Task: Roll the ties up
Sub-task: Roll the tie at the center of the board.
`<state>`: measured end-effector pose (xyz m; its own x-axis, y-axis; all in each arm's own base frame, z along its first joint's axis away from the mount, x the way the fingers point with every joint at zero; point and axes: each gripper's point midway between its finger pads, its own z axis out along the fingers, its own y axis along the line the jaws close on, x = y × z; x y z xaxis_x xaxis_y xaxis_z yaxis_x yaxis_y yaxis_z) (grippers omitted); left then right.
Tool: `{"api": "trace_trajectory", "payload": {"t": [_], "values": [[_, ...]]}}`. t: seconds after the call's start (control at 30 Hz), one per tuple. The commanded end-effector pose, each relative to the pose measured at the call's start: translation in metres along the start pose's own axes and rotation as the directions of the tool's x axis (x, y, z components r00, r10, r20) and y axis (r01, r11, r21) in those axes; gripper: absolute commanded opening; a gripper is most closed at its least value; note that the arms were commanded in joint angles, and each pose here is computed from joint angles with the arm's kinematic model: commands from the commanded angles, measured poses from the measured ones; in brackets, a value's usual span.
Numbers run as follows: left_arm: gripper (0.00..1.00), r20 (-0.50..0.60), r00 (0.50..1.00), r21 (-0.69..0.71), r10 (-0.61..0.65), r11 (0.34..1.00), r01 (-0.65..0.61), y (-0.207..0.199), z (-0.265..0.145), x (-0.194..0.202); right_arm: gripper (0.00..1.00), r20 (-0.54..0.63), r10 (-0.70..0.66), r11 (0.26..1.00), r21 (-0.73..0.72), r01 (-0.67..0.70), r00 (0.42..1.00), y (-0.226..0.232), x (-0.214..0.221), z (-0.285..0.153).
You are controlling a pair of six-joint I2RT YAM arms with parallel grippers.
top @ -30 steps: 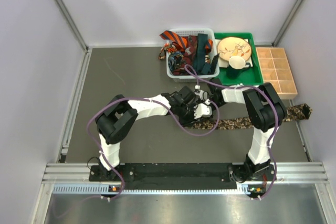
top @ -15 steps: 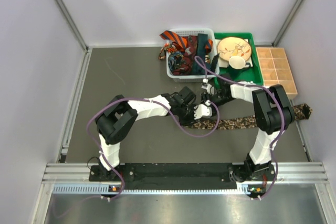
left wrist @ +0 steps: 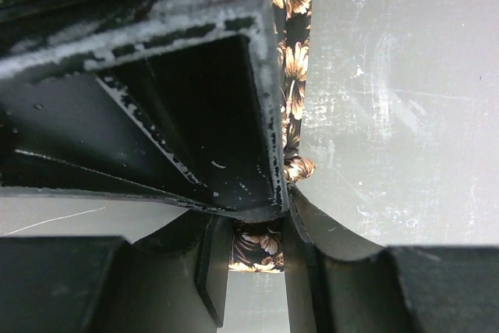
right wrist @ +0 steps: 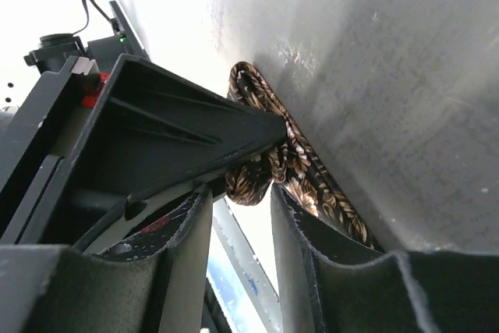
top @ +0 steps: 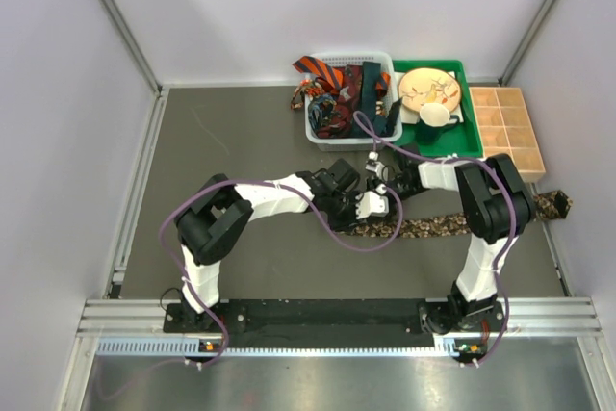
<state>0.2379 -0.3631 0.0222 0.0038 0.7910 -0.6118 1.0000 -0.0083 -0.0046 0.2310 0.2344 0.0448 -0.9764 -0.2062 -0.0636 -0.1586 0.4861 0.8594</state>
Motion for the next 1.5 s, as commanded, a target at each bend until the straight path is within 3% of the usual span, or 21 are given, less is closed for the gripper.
{"api": "trace_trajectory", "payload": {"t": [0.0,0.07,0.1,0.2,0.37,0.47,0.6,0.87,1.17,1.47], "values": [[0.34,-0.156,0.987,0.033,-0.043,0.998,0.049,-0.012,0.012,0.049,0.33,0.007,-0.058,0.998,-0.024,0.058,0.998,0.001,-0.002,0.007],[0.35,-0.157,0.987,0.032,-0.043,0.998,0.048,-0.012,0.012,0.049,0.27,0.013,-0.055,0.998,0.003,0.055,0.998,-0.005,-0.005,0.009],[0.35,-0.156,0.987,0.035,-0.045,0.998,0.051,-0.012,0.012,0.049,0.16,0.012,-0.045,0.999,0.014,0.045,0.999,-0.009,-0.006,0.01],[0.47,-0.16,0.986,0.031,-0.045,0.998,0.051,-0.012,0.01,0.05,0.0,0.014,-0.038,0.998,0.054,0.037,0.999,-0.016,-0.006,0.01],[0.68,-0.11,0.992,0.028,-0.063,0.997,0.066,-0.003,-0.005,0.047,0.0,-0.004,-0.029,0.994,0.108,0.029,1.0,-0.028,-0.001,0.009],[0.71,-0.06,0.997,0.025,-0.055,0.998,0.056,0.002,-0.017,0.041,0.0,-0.005,-0.03,0.99,0.137,0.03,1.0,-0.033,0.0,0.009],[0.72,-0.021,1.0,0.021,0.006,1.0,-0.006,0.0,-0.025,0.038,0.0,0.001,-0.039,0.985,0.17,0.038,0.999,-0.039,-0.001,0.007],[0.71,0.004,1.0,0.063,-0.018,0.998,0.017,-0.004,-0.015,0.036,0.0,0.012,-0.073,0.972,0.225,0.069,0.997,-0.045,-0.003,0.003],[0.48,0.097,0.995,0.126,-0.032,0.992,0.02,-0.01,-0.025,-0.001,0.0,0.017,-0.075,0.965,0.253,0.068,0.997,-0.049,-0.005,0.002],[0.45,0.136,0.987,0.142,-0.081,0.988,0.062,-0.01,-0.016,-0.029,0.0,0.015,-0.06,0.966,0.252,0.054,0.998,-0.049,-0.006,0.002]]}}
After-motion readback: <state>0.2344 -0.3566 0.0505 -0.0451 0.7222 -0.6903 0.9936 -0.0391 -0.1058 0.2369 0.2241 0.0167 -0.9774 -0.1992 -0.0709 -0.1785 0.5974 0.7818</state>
